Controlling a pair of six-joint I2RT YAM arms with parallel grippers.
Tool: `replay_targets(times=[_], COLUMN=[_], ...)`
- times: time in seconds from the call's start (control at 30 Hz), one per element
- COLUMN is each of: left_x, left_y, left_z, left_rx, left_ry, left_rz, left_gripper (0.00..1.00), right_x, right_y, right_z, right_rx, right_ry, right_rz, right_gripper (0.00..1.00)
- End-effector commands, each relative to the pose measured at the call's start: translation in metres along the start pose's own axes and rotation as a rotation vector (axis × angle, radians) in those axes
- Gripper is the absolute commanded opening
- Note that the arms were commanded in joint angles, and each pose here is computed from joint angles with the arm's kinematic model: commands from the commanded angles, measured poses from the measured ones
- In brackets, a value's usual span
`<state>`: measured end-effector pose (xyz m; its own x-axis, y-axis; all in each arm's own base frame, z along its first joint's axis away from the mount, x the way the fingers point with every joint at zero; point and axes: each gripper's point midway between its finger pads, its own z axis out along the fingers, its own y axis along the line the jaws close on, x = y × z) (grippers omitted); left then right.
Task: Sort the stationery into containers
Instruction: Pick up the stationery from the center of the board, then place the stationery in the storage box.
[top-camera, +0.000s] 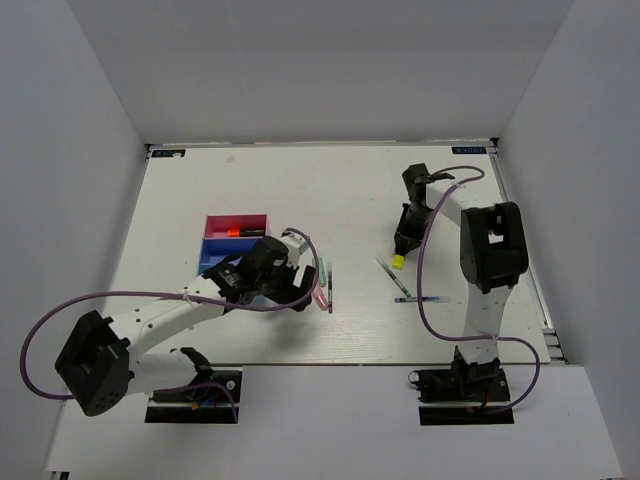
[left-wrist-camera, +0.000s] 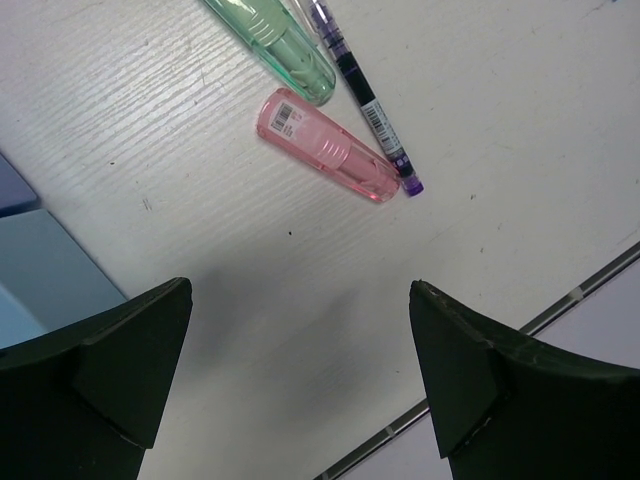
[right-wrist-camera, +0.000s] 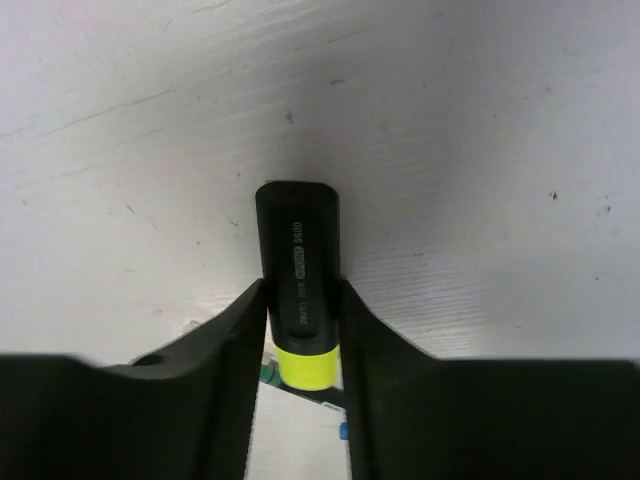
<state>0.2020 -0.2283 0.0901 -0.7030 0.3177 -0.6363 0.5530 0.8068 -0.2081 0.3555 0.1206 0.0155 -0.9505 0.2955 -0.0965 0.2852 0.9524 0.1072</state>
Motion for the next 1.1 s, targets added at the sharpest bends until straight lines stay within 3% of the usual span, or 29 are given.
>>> replay_targets(times=[0.0,0.03,0.1,0.23,0.5,0.53,0.63,0.87,0.93,0.97,1.03,1.07], left_x=[-0.002,-0.002,-0.002,-0.013,-0.058,-0.065,-0.072,-0.096,-0.1,-0.102,-0.102,-0.102], left_y=[0.0,0.001,-0.001,-0.005,-0.019,-0.019,-0.019,-0.028,-0.029,-0.029,-0.029,-0.03], left_z=[-0.007,-0.008,-0.009,-0.02,-0.075,-0.085,-0.104,-0.149,-0.156,-0.16,-0.162,-0.163], left_rx=[-0.005,-0.006,-0.002,0.016,0.061,0.06,0.061,0.099,0.103,0.104,0.104,0.106], left_ry=[-0.029,-0.031,-0.038,-0.058,-0.216,-0.253,-0.314,-0.469,-0.489,-0.494,-0.494,-0.491], left_rz=[-0.008,-0.008,-0.007,0.004,0.085,0.089,0.097,0.088,0.076,0.073,0.073,0.074], left_gripper=[1.0,1.0,1.0,1.0,1.0,1.0,1.0,1.0,1.0,1.0,1.0,1.0], right_x=[0.006,0.005,0.007,-0.003,-0.045,-0.029,-0.024,0.039,0.058,0.061,0.071,0.072], right_y=[-0.003,-0.003,-0.003,0.019,0.121,0.131,0.174,0.301,0.321,0.344,0.364,0.376], right_z=[0.019,0.018,0.019,0.002,-0.095,-0.097,-0.123,-0.169,-0.166,-0.182,-0.166,-0.182], right_rx=[0.015,0.005,-0.004,-0.109,-0.488,-0.548,-0.643,-1.027,-1.129,-1.257,-1.305,-1.355], right_ry=[0.006,0.0,0.009,-0.025,-0.22,-0.149,-0.187,-0.367,-0.337,-0.418,-0.39,-0.446], right_rz=[0.025,0.028,0.02,-0.087,-0.626,-0.66,-0.84,-1.231,-1.241,-1.298,-1.282,-1.322], right_gripper=[0.28,0.13,0.0,0.0,0.0,0.0,0.0,0.0,0.0,0.0,0.0,0.0])
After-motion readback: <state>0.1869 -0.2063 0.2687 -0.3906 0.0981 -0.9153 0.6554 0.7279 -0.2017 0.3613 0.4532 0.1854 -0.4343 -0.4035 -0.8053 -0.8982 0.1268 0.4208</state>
